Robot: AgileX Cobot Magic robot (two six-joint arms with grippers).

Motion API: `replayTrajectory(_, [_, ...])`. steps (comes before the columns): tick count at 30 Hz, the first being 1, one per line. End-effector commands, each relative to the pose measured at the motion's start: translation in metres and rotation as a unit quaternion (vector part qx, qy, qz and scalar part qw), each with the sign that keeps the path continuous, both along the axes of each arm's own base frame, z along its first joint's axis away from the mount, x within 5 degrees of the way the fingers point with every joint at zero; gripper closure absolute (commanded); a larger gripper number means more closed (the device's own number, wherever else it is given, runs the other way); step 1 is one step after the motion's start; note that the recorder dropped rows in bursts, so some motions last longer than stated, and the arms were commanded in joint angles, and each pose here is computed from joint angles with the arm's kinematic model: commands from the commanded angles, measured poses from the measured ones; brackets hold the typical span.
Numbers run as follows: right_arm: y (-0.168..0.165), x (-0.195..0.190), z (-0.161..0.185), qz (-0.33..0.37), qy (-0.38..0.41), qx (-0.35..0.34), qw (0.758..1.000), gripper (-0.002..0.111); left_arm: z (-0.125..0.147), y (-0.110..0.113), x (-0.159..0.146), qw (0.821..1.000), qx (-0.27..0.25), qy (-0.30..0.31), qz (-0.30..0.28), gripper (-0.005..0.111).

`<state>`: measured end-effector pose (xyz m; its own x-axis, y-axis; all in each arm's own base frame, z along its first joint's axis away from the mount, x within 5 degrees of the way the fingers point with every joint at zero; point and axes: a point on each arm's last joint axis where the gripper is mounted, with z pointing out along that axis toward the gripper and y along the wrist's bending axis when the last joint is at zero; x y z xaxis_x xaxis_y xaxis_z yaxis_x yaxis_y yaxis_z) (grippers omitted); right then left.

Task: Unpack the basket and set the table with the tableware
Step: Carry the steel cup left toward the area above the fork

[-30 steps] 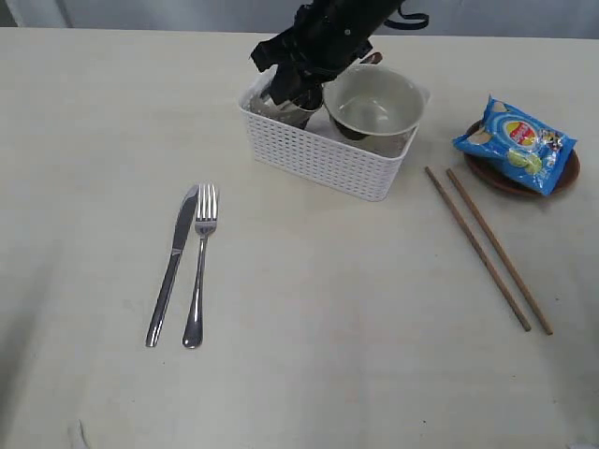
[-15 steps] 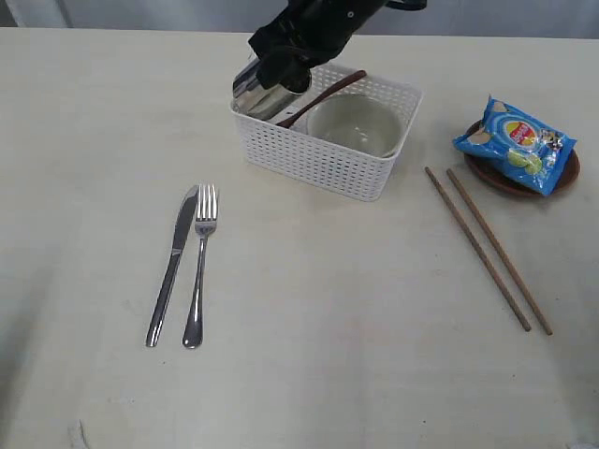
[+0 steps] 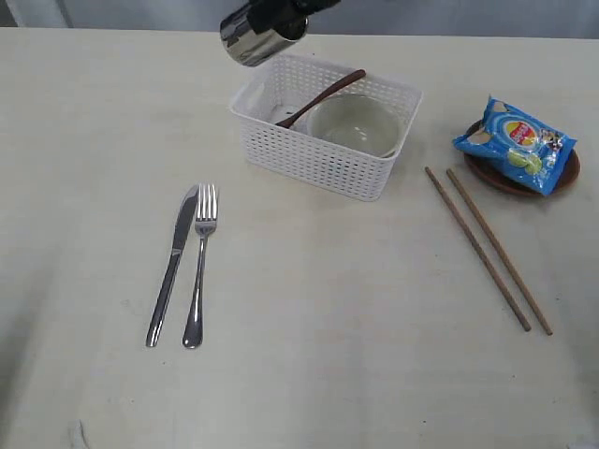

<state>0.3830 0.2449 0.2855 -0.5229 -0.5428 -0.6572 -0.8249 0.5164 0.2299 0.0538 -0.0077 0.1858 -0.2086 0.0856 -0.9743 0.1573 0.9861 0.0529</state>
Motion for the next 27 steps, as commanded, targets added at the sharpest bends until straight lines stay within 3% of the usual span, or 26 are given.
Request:
replayTrajectory(1, [0.027,-0.024,0.001,0.054,-0.016,-0.032,0.998,0.109,0.000,0.000,0.000,1.000,-0.004,-0.004,0.001,0.107])
replayTrajectory(7, [0.041,-0.038,-0.004,0.051,-0.007,-0.082,0.995,0.109,0.000,0.000,0.000,1.000,-0.004,-0.004,0.001,0.107])
replayTrajectory(14, [0.018,-0.045,-0.016,0.030,0.060,-0.213,0.975,0.109,0.000,0.000,0.000,1.000,-0.004,-0.004,0.001,0.107])
replayTrajectory(22, [0.023,-0.049,-0.016,0.059,0.070,-0.191,0.977,0.109,0.000,0.000,0.000,1.000,-0.004,-0.004,0.001,0.107])
replayTrajectory(27, [0.019,-0.045,-0.038,0.040,0.089,-0.230,0.968,0.109,0.000,0.000,0.000,1.000,-0.004,-0.004,0.001,0.107])
